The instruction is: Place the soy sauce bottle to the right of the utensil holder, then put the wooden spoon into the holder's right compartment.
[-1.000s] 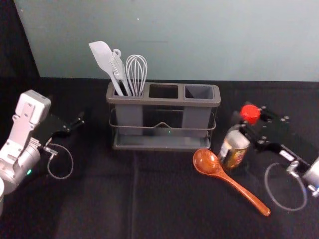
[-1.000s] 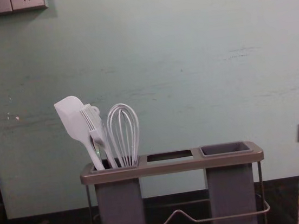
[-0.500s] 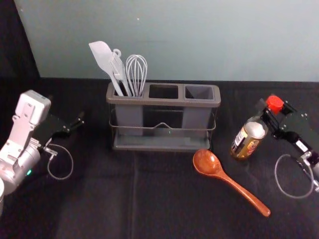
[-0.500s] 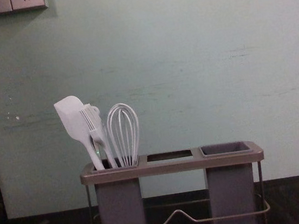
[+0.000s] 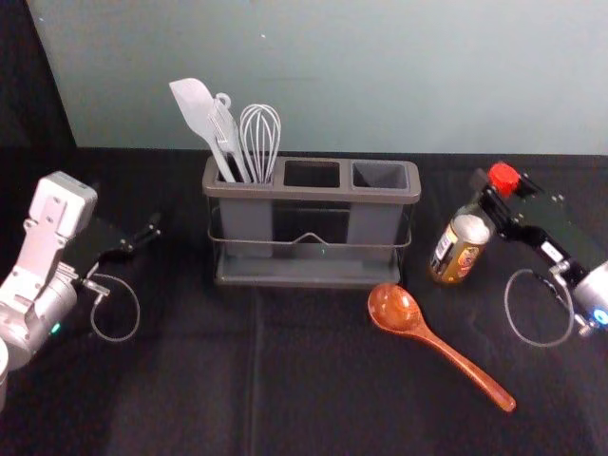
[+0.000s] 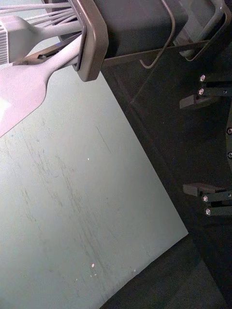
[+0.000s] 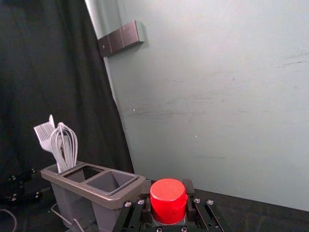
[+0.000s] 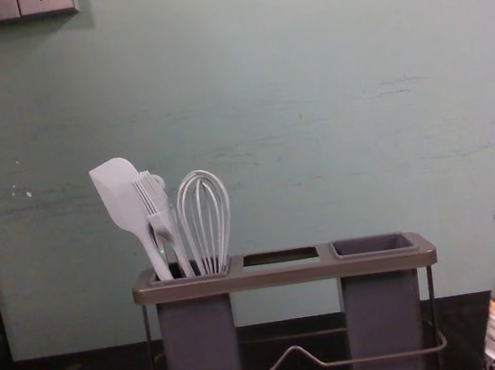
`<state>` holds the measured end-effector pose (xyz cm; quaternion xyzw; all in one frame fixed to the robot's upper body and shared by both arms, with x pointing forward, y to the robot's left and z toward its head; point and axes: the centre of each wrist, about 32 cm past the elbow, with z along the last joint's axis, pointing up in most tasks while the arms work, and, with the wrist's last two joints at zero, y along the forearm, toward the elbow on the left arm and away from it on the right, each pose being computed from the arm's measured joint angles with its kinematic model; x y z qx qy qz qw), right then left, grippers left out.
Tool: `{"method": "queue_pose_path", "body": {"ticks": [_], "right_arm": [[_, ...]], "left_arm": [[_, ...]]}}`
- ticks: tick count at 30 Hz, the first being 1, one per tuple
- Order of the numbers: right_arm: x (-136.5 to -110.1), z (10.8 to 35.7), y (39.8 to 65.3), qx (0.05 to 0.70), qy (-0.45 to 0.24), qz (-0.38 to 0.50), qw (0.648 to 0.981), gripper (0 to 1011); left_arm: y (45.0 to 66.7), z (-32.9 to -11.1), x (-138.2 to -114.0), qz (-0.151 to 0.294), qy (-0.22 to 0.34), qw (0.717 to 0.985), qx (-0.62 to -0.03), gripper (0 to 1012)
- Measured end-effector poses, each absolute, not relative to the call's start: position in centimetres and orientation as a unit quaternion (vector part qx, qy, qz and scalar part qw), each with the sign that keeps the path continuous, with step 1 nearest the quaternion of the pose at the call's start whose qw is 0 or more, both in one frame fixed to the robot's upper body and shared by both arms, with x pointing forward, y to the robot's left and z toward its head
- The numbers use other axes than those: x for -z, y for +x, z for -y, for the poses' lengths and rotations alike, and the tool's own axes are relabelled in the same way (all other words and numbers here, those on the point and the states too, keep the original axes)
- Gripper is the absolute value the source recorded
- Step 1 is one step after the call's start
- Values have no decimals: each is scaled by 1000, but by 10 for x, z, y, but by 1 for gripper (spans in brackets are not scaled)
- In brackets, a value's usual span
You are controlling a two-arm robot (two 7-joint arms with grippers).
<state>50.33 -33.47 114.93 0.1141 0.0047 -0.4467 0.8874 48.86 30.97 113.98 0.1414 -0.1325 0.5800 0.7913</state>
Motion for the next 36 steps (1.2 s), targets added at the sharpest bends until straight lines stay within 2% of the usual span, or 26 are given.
{"method": "queue_pose_path", "body": {"ticks": [18,33,36], "right_arm": [[-1152,319,537,434,78,3,897,392],[-1150,310,548,433,75,3,898,392],[-1150,308,549,431,71,5,899,419]], "left_arm": [[489,-310,-1140,132,141,791,-580,1005],[489,-310,-1140,132,141,791,-580,1005],[489,-310,-1140,132,141,791,-580,1005]]}}
